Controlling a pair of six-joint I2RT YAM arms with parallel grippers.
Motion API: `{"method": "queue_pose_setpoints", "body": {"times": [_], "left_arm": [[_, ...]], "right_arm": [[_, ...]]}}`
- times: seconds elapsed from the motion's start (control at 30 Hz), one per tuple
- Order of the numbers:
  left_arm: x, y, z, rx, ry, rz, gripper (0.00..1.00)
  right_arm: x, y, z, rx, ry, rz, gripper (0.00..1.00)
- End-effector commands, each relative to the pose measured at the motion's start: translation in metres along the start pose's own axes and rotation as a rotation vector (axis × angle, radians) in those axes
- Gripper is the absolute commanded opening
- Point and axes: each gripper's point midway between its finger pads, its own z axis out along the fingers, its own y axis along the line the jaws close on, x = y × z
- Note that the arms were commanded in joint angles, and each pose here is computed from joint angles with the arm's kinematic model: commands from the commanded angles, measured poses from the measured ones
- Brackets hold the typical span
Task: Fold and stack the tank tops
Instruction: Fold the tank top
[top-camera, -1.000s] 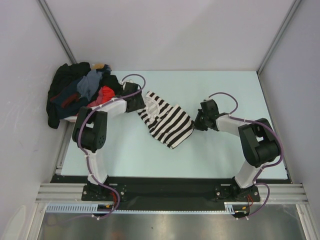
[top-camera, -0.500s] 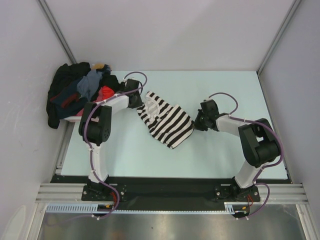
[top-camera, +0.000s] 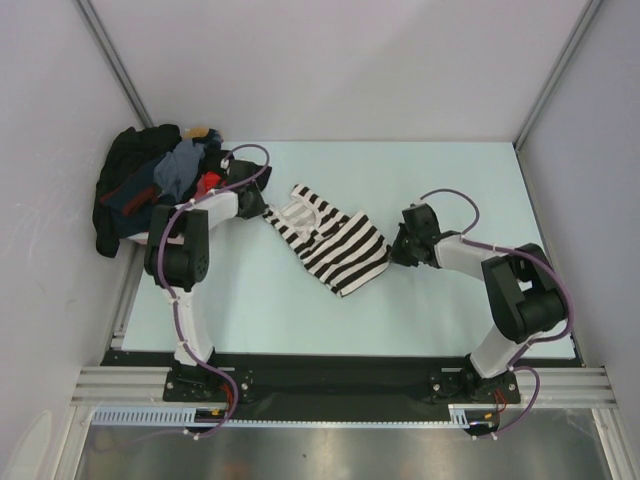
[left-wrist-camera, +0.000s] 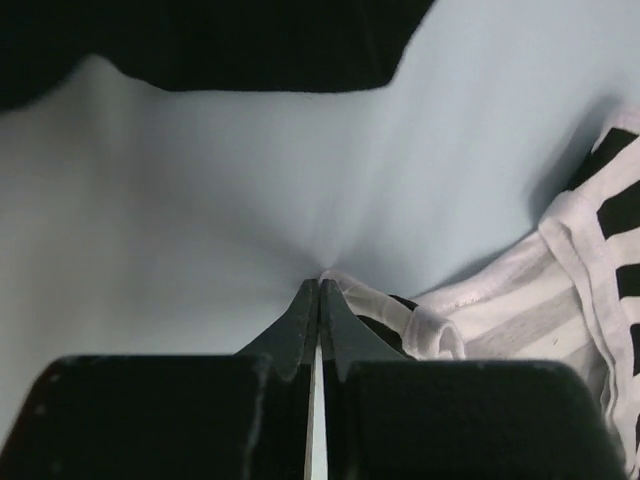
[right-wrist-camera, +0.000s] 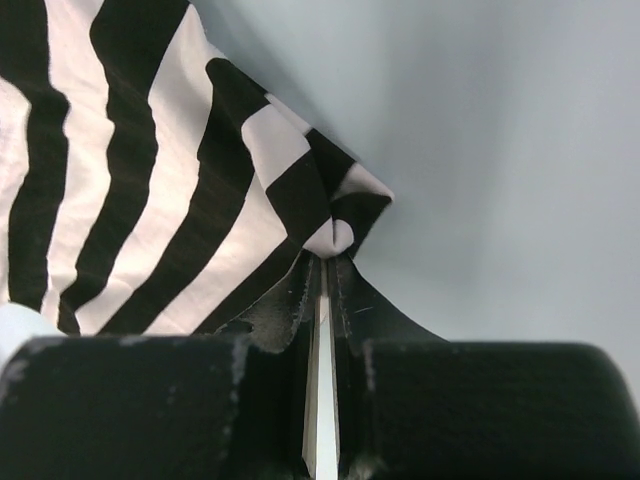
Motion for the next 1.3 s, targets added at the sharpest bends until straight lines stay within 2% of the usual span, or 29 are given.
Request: {"method": "queue_pose_setpoints", "body": {"times": [0.0,0.1,0.13,0.17,0.27,0.4,0.47,0.5,0.53,0.57,0.6,0.63,0.67,0.7,0.77,0.8,0.87,0.9,1.03,1.07,1.1,1.13,1.27], "left_arm": [[-0.032,0.01,-0.016,0.003,-0.074,-0.037,0.03],[-0.039,0.01,-0.016,-0.001,-0.076,-0.038,0.14],[-0.039,0.006,-0.015,0.013,-0.072,-0.033,0.25],[-0.038,0.005,-0.013,0.016,-0.065,-0.033,0.55],[-0.045,-0.002,-0.016,0.04,-0.077,-0.034,0.73],[-0.038,0.0,-0.031,0.055,-0.09,-0.048,0.74],[-0.039,-0.005,-0.047,0.08,-0.112,-0.049,0.74],[-0.023,-0.003,-0.049,0.077,-0.087,-0.042,0.75],[-0.026,-0.009,-0.063,0.097,-0.107,-0.034,0.74],[-0.019,-0.01,-0.07,0.096,-0.107,-0.026,0.74],[0.005,-0.013,-0.073,0.1,-0.073,-0.006,0.74],[0.002,-0.021,-0.091,0.132,-0.11,0.0,0.74],[0.013,-0.024,-0.098,0.142,-0.106,0.009,0.73],[0.041,-0.027,-0.103,0.147,-0.072,0.022,0.73],[0.049,-0.04,-0.133,0.206,-0.113,0.026,0.72],[0.077,-0.045,-0.139,0.214,-0.086,0.043,0.72],[0.088,-0.059,-0.166,0.271,-0.111,0.028,0.72],[0.111,-0.064,-0.172,0.287,-0.09,0.054,0.72],[0.152,-0.078,-0.205,0.391,-0.063,0.032,0.72],[0.158,-0.081,-0.21,0.41,-0.059,0.031,0.72],[0.163,-0.084,-0.214,0.426,-0.059,0.033,0.72],[0.165,-0.085,-0.218,0.425,-0.069,0.033,0.71],[0.196,-0.102,-0.225,0.481,-0.016,0.053,0.69]], "right_arm": [[0.009,-0.012,-0.013,0.047,0.002,-0.002,0.0],[0.016,-0.01,-0.021,0.042,0.005,-0.007,0.0],[0.02,-0.009,-0.023,0.04,0.01,-0.004,0.0],[0.026,-0.007,-0.025,0.037,0.019,-0.011,0.0],[0.028,-0.004,-0.031,0.04,-0.002,-0.017,0.0],[0.016,0.005,-0.033,0.023,-0.028,-0.039,0.0],[0.014,0.005,-0.031,0.036,-0.01,-0.054,0.04],[0.01,0.01,-0.031,0.028,-0.014,-0.057,0.1],[0.011,0.012,-0.032,0.022,-0.008,-0.063,0.19],[0.011,0.013,-0.032,0.016,-0.011,-0.066,0.23],[0.009,0.014,-0.034,0.009,-0.015,-0.066,0.27],[0.01,0.014,-0.035,0.005,-0.02,-0.069,0.34],[0.007,0.015,-0.038,-0.002,-0.031,-0.069,0.35],[0.006,0.015,-0.04,-0.002,-0.038,-0.072,0.36],[0.002,0.012,-0.043,-0.005,-0.045,-0.067,0.4],[0.0,0.01,-0.043,-0.003,-0.046,-0.067,0.4],[-0.003,0.008,-0.045,-0.021,-0.04,-0.056,0.42],[-0.003,0.006,-0.044,-0.02,-0.039,-0.055,0.43],[-0.006,-0.001,-0.043,-0.036,-0.041,-0.038,0.5],[-0.008,-0.002,-0.043,-0.036,-0.042,-0.033,0.49],[-0.009,-0.003,-0.04,-0.038,-0.043,-0.03,0.42],[-0.008,-0.005,-0.038,-0.04,-0.032,-0.021,0.27],[-0.008,-0.008,-0.031,-0.053,-0.014,-0.009,0.21]]}}
